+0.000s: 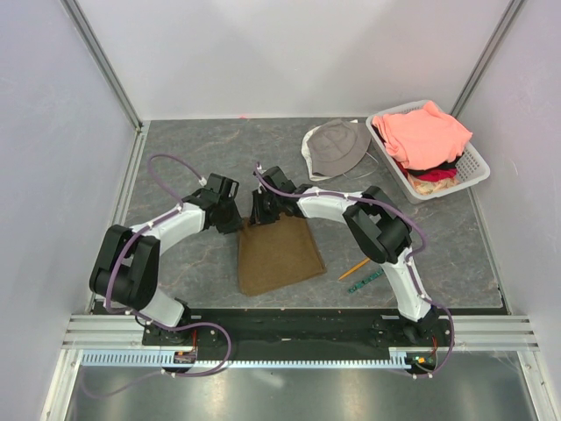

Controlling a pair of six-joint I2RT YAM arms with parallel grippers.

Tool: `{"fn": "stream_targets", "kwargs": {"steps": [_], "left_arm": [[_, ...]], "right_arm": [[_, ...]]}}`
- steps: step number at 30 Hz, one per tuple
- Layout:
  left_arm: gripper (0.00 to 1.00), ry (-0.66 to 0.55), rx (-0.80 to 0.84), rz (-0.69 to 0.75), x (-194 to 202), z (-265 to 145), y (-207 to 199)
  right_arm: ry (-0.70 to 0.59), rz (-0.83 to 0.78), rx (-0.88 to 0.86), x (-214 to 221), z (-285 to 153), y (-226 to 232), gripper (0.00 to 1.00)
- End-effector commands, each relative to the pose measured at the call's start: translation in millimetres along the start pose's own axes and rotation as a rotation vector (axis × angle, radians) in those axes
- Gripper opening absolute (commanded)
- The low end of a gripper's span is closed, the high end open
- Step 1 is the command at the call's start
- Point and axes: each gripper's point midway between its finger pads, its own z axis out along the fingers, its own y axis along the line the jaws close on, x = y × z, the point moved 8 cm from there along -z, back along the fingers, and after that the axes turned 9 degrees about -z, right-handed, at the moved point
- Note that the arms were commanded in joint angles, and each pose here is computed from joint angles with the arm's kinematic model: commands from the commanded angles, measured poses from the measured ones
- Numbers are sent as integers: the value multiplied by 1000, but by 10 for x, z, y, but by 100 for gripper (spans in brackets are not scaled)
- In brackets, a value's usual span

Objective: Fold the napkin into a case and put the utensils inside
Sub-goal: Fold the lower triangle-folded napkin at the center of the board.

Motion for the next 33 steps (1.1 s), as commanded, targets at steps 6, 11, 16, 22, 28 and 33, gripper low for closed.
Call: {"fn": "stream_targets", "kwargs": {"steps": [6, 11, 16, 22, 28, 33], "left_arm": [[2, -36, 63, -40, 1, -137, -29], [2, -28, 55, -63, 38, -130, 3], [2, -35, 55, -84, 41, -168, 18], [2, -21, 58, -125, 63, -192, 20], [2, 11, 40, -150, 92, -128, 66], [2, 21, 36, -163, 94, -101, 92]], "right_arm": [[-23, -85, 70, -173, -100, -16, 8], [-50, -145, 133, -358, -570, 163, 35], [-21, -250, 186, 41, -981, 427, 59], [36, -396, 269, 838, -1156, 790, 72], [54, -500, 293, 1276, -1101, 1162, 73], [91, -580, 300, 1521, -889, 1402, 68]]}}
